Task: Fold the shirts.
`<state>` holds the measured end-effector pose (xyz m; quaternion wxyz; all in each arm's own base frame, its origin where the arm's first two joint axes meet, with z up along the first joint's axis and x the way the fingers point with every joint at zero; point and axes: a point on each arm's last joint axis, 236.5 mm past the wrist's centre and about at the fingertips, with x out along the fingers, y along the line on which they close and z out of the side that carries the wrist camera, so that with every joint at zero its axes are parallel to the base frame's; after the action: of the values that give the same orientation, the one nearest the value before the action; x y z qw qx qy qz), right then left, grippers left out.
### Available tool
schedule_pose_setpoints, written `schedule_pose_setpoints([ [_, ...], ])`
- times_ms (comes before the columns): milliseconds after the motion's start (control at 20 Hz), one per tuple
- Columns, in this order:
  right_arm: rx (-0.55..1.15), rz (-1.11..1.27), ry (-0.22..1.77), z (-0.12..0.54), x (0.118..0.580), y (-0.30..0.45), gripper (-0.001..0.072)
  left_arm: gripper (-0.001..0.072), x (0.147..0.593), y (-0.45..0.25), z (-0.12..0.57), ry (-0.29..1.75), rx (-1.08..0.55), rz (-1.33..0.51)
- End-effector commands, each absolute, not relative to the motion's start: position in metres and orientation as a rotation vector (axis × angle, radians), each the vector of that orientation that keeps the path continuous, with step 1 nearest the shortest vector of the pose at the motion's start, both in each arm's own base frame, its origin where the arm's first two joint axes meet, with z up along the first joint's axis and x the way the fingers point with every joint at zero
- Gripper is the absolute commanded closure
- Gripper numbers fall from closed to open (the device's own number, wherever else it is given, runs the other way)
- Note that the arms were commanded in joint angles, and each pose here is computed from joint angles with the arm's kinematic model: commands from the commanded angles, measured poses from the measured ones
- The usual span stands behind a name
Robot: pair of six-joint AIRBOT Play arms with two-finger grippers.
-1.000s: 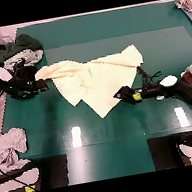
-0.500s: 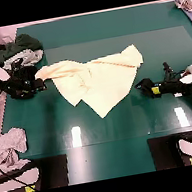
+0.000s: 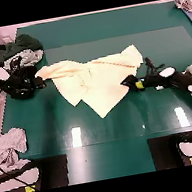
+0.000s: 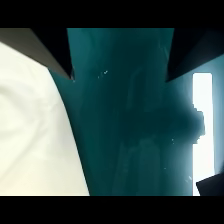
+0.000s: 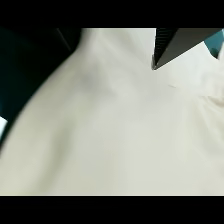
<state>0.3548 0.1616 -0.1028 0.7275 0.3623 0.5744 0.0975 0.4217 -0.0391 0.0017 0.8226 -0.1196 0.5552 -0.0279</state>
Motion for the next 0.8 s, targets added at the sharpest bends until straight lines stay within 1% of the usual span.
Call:
schedule_pose_setpoints([
  [0,0.752,0.28,1.257,-0.098,0.384,0.191,0.0213,0.0078,0.438,-0.034,0.008,1.162,-0.267,-0.051],
  [50,0.746,0.299,1.242,-0.09,0.393,0.194,0.0296,0.0056,0.447,-0.029,0.013,1.148,-0.277,-0.043],
  [100,0.741,0.31,1.22,-0.081,0.402,0.192,0.0462,0.0032,0.455,-0.02,0.016,1.144,-0.287,-0.029],
  [150,0.75,0.32,1.214,-0.074,0.406,0.191,0.0604,0.0032,0.459,-0.01,0.016,1.15,-0.3,-0.013],
  [200,0.761,0.331,1.22,-0.068,0.408,0.188,0.0697,0.0032,0.461,-0.002,0.015,1.164,-0.322,0.001],
  [350,0.793,0.382,1.297,-0.056,0.397,0.175,0.0697,0.0032,0.464,0.02,0.002,1.188,-0.36,0.038],
  [500,0.705,0.37,1.344,-0.047,0.379,0.148,0.0698,0.0031,0.472,0.025,-0.011,1.182,-0.366,0.045],
  [650,0.592,0.311,1.399,-0.039,0.356,0.114,0.0698,0.0032,0.473,0.0,-0.027,1.221,-0.439,-0.042],
  [750,0.561,0.304,1.395,-0.028,0.348,0.102,0.0698,0.0031,0.473,-0.007,-0.033,1.236,-0.445,-0.079],
])
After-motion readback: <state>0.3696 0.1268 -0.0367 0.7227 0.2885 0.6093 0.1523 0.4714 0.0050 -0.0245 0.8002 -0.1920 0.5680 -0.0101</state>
